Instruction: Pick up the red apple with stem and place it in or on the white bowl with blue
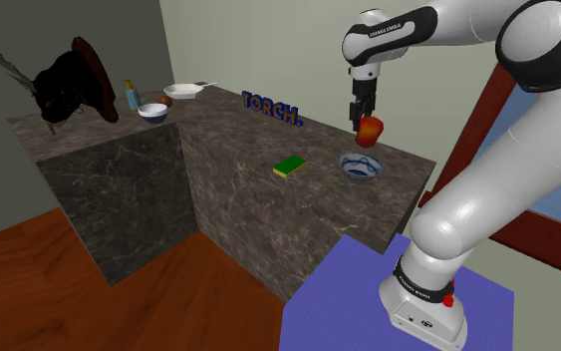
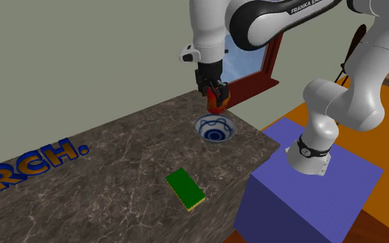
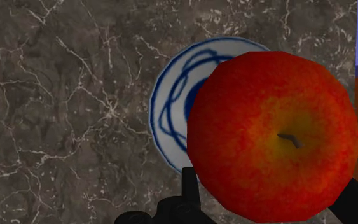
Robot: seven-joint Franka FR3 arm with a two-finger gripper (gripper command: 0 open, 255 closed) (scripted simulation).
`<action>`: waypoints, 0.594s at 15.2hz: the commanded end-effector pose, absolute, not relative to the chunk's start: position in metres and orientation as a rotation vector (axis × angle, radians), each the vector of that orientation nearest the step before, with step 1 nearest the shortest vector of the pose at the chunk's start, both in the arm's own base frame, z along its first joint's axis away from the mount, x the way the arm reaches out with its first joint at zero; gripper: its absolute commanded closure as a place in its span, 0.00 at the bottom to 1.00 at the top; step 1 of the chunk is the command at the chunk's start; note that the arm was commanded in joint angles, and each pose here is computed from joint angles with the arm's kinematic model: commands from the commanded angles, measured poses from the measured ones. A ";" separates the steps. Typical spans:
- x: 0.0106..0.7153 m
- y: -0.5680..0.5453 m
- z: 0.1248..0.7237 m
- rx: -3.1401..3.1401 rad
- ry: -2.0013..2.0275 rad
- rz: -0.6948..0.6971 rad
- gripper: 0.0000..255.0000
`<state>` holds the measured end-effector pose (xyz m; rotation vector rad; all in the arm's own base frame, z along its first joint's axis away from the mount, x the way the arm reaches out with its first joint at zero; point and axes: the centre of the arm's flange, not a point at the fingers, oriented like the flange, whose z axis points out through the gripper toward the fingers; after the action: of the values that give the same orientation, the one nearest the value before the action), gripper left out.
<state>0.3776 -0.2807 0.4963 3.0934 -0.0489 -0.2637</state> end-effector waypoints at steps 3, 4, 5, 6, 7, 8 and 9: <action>0.377 -0.281 0.475 3.093 -0.048 -0.264 1.00; 0.377 -0.281 0.470 3.093 -0.048 -0.264 1.00; 0.377 -0.281 0.464 3.093 -0.048 -0.264 1.00; 0.377 -0.281 0.459 3.093 -0.048 -0.264 1.00; 0.377 -0.281 0.454 3.093 -0.048 -0.264 1.00; 0.377 -0.281 0.449 3.093 -0.048 -0.264 1.00; 0.377 -0.281 0.443 3.093 -0.048 -0.264 1.00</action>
<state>0.3774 -0.2818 0.4488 3.0933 -0.0486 -0.2646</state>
